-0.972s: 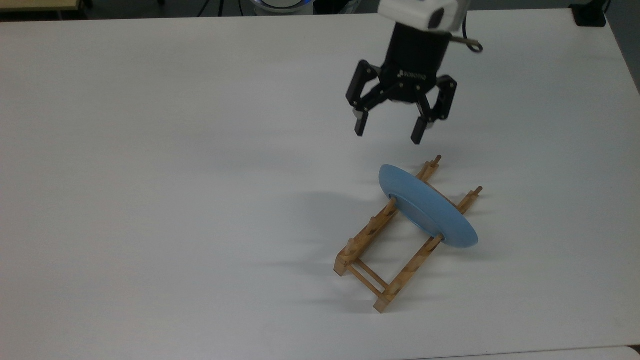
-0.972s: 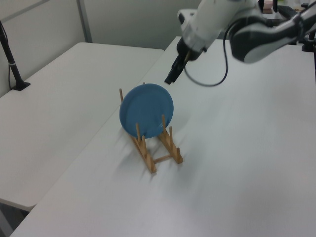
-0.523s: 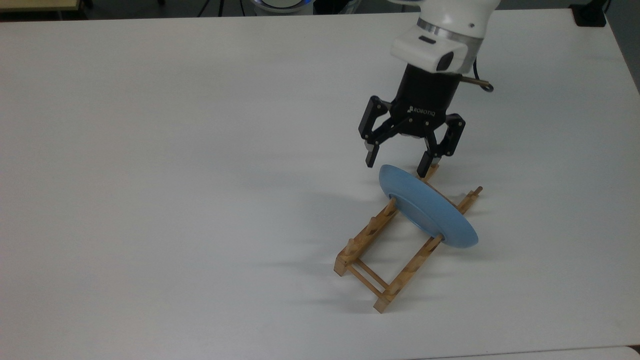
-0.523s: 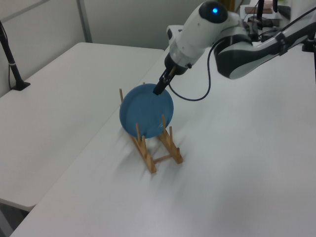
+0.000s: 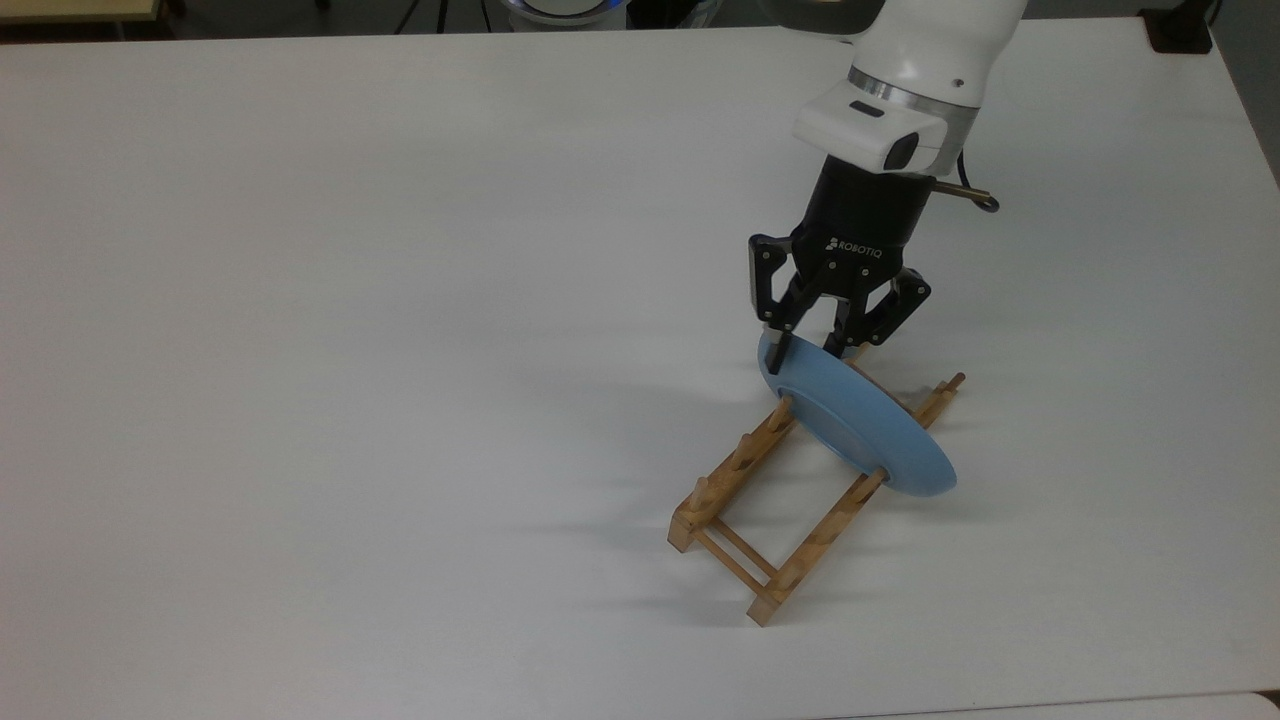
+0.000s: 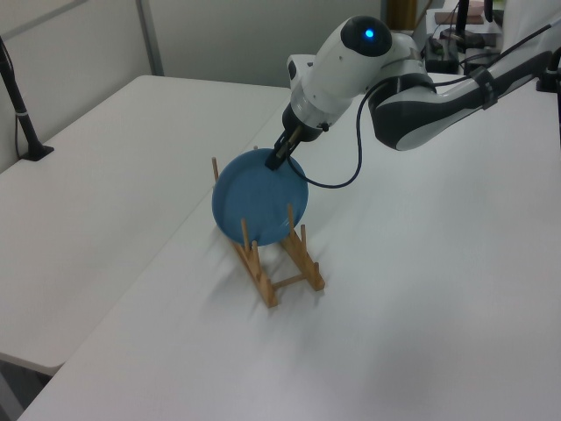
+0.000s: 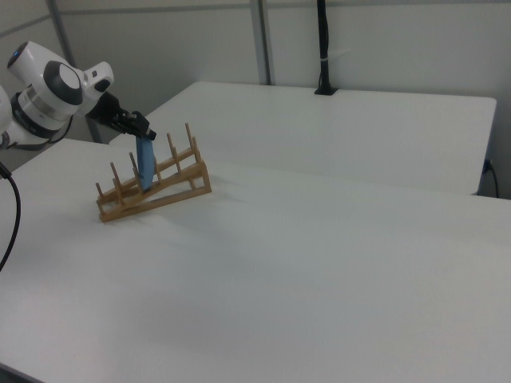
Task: Pick plate from plate rack
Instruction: 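Close the gripper on the blue plate's rim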
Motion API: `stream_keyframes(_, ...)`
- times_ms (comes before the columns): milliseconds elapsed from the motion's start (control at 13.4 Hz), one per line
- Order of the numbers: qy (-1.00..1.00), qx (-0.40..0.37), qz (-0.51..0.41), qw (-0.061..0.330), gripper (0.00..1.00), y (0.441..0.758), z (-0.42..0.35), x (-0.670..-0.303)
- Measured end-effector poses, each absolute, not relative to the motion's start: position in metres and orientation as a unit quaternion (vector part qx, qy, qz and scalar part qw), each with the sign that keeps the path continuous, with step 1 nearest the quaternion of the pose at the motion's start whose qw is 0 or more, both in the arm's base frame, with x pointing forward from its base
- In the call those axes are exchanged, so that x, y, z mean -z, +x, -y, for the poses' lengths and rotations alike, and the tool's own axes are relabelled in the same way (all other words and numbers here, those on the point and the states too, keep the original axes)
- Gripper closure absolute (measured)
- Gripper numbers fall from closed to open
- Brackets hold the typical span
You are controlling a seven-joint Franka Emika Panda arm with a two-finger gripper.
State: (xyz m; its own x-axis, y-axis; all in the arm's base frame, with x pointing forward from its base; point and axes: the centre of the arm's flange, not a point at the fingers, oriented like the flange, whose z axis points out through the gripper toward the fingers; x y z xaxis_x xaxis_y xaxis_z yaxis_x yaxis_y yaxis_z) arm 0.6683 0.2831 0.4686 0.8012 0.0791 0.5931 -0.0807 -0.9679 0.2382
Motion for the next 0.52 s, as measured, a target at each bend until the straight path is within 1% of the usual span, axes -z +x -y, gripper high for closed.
stream_keyframes(75, 0.94, -0.318, 0.002, 0.126, 0.65, 0.669, -0.283, -0.471)
stream_keyframes(150, 0.939, -0.32, 0.002, 0.125, 0.65, 0.669, -0.284, -0.474)
stream_keyframes(299, 0.939, -0.322, 0.003, 0.123, 0.77, 0.67, -0.284, -0.477)
stream_keyframes(374, 0.938, -0.323, 0.003, 0.123, 0.77, 0.67, -0.284, -0.478)
stream_keyframes(449, 0.938, -0.325, 0.004, 0.123, 0.83, 0.67, -0.283, -0.481)
stream_keyframes(523, 0.937, -0.328, 0.005, 0.122, 0.85, 0.67, -0.283, -0.485)
